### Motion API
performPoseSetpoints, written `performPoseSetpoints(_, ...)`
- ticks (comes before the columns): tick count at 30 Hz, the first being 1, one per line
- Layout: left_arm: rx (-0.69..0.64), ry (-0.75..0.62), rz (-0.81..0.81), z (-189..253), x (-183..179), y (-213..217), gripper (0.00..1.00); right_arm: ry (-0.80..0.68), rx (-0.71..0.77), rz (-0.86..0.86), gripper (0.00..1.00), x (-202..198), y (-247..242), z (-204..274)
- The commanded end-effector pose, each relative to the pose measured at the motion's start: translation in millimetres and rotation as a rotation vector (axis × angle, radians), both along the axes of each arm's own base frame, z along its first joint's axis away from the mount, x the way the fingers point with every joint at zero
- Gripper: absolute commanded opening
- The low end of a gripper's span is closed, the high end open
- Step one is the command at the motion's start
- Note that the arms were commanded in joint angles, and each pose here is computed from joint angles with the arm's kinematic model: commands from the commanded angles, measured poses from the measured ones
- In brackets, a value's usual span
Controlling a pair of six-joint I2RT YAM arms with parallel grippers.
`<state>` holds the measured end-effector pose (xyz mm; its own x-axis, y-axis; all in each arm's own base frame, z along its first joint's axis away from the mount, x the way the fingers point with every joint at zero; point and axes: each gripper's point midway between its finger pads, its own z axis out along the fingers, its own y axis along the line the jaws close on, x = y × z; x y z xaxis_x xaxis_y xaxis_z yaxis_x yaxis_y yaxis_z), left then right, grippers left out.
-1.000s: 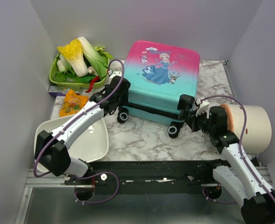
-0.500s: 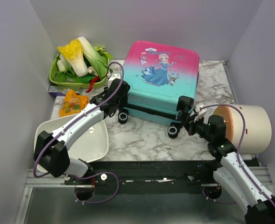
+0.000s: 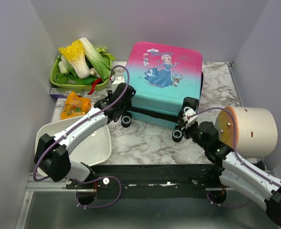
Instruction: Open, take out, and arrange the luggage
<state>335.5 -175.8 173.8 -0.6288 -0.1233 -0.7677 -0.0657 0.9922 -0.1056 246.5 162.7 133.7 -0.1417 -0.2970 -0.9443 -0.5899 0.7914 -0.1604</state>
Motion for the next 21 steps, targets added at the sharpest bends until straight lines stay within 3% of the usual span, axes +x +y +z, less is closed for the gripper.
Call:
performPoseSetpoints(1,-0.314,-0.159,0.083,35.0,15.1,-50.4,0.00,-0.304,0.283,0.316,0.01,-17.0,75.8,123.0)
performPoseSetpoints(17,-0.423,-0.161,-0.034,44.2,-22.2,-78.5,0.00,-0.086,0.364,0.309,0.01,10.8,177.1,111.2)
performPoseSetpoints(21,-0.410,-0.171,-0.033,45.2,-27.8,-77.4,0.00,-0.030,0.378,0.457,0.01,0.0,213.6,109.1)
